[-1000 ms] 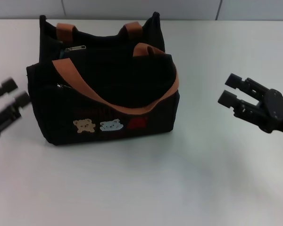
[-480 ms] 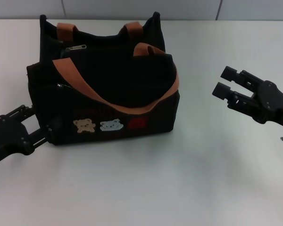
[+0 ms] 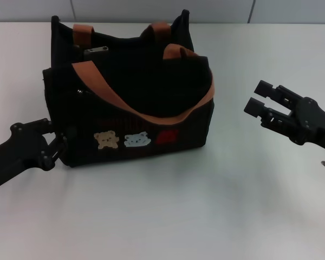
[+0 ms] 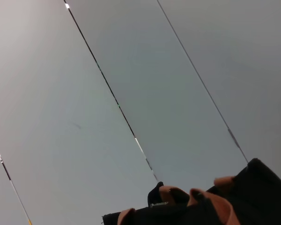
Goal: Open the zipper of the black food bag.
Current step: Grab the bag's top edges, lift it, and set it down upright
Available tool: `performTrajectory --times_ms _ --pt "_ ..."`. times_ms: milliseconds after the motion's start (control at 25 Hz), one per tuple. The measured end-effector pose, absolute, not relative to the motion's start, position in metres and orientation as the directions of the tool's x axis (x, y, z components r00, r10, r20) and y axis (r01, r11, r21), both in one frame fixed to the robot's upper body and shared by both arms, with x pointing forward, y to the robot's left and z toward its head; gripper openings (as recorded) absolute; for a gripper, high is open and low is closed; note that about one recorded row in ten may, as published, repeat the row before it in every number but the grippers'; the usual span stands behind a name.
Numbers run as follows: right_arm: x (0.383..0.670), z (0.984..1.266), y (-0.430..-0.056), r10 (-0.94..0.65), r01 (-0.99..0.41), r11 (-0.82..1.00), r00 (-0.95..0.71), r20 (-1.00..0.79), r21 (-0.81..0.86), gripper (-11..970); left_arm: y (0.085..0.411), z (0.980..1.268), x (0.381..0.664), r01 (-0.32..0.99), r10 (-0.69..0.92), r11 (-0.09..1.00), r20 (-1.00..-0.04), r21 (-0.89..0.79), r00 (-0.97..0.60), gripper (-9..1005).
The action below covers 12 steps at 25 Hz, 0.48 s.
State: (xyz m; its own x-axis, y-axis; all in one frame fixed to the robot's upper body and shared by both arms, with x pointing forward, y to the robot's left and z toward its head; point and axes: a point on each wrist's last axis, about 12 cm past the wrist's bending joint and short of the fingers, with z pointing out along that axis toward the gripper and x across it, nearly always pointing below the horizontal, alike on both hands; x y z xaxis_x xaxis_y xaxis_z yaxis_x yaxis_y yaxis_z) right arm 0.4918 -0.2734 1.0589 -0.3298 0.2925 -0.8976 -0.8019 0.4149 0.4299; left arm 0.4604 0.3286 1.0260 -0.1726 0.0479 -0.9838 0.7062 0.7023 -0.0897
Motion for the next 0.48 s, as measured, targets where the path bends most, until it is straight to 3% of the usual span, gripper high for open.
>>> performTrajectory --times_ms 200,480 --pt "0.4911 1.0586 -0.2729 0.295 -0.802 0.413 -0.332 -0.896 0.433 815 0.3271 1.0269 0.4625 0.716 0.068 0.696 -0.987 -0.060 -0.149 181" --pt "0.4909 1.0582 -0.2744 0.297 -0.797 0.417 -0.334 -0.895 0.436 814 0.3285 1.0293 0.4654 0.715 0.084 0.699 -0.989 -0.028 -0.121 125"
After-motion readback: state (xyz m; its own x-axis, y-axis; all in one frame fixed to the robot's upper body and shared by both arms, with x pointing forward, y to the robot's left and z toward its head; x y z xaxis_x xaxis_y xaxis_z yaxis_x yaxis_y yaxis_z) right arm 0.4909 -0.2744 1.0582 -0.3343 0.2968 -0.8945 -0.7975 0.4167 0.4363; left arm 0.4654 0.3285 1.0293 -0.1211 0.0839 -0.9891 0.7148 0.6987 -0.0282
